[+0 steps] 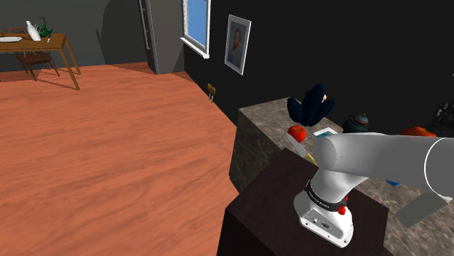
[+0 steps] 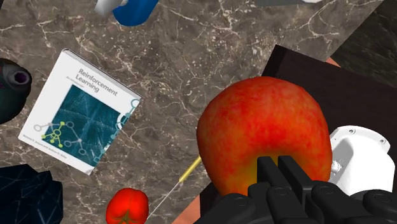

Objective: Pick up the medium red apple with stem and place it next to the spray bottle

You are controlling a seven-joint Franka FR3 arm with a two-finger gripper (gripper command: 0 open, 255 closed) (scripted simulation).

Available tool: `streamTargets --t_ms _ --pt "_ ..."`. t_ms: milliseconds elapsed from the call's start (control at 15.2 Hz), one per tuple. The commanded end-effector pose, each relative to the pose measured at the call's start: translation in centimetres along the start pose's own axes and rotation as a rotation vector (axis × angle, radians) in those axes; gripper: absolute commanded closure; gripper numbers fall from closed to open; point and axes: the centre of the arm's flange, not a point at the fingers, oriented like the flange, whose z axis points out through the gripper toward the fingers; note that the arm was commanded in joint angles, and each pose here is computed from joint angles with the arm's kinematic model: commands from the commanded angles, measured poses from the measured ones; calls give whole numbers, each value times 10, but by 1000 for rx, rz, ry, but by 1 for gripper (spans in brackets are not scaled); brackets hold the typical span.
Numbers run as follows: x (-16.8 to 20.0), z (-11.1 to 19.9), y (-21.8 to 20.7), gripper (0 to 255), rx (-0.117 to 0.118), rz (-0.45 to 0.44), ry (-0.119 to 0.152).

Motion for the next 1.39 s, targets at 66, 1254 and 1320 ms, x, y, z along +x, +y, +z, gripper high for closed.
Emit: streamTargets --t_ms 66,1254,1320 --pt "4 -15 -2 255 0 0 0" --pt "-201 -63 75 255 0 0 0" --pt "-214 -66 79 255 0 0 0"
